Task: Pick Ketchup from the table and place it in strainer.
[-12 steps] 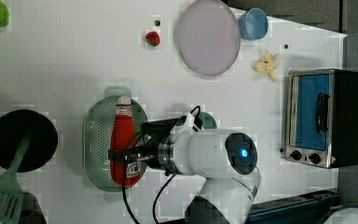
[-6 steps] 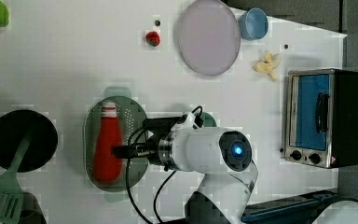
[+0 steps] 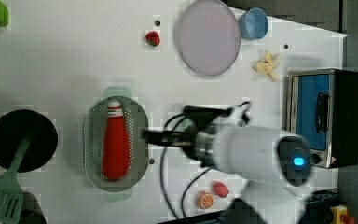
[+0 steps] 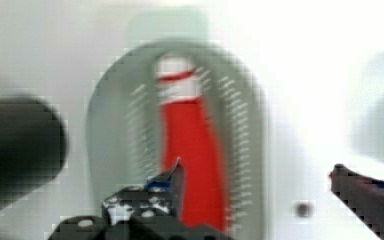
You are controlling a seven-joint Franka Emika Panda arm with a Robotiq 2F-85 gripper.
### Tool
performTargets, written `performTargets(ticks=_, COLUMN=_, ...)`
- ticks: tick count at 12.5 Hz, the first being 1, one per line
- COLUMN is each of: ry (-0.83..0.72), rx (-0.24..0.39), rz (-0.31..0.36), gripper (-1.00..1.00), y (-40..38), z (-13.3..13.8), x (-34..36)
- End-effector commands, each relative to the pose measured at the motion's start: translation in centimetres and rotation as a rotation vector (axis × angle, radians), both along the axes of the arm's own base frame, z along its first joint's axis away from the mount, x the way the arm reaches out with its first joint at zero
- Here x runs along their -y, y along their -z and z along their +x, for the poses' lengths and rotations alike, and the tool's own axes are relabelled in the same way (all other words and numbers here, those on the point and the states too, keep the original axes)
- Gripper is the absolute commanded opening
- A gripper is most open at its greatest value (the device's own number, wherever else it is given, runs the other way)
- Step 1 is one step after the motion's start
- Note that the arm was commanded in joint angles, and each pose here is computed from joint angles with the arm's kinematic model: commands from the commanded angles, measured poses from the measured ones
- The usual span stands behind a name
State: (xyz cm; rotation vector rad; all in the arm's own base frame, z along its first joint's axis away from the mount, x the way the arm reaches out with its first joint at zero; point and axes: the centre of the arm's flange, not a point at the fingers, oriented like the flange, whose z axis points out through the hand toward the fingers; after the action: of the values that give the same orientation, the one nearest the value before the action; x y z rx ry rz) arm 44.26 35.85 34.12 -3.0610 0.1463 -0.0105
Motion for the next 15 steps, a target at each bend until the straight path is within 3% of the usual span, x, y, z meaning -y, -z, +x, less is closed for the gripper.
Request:
performTargets(ticks=1, ry=0.206, rx=-0.004, rz=-0.052, gripper=1.00, y=-7.1, z=3.5, x=6.0)
performTargets(ticks=4, ry=0.397, rx=-0.031, rz=-0.069, gripper=1.00, y=-12.8, z=5.9, x=14.0)
performTargets(ticks=7, ry=0.569, rx=0.016, rz=-0.062, gripper=1.00, y=-17.2, z=7.7, x=23.7)
performTargets(ticks=10, ry=0.725, rx=0.055, rz=-0.040, gripper=1.00, y=-20.0, z=7.9, x=32.0)
performTargets(ticks=13, ry=0.823, rx=-0.001, rz=-0.049, gripper=1.00, y=-20.7, z=6.8, x=37.3)
performTargets(ticks=15, ry=0.849, rx=0.009, rz=-0.040, gripper=1.00, y=-21.8, z=6.9, x=38.8)
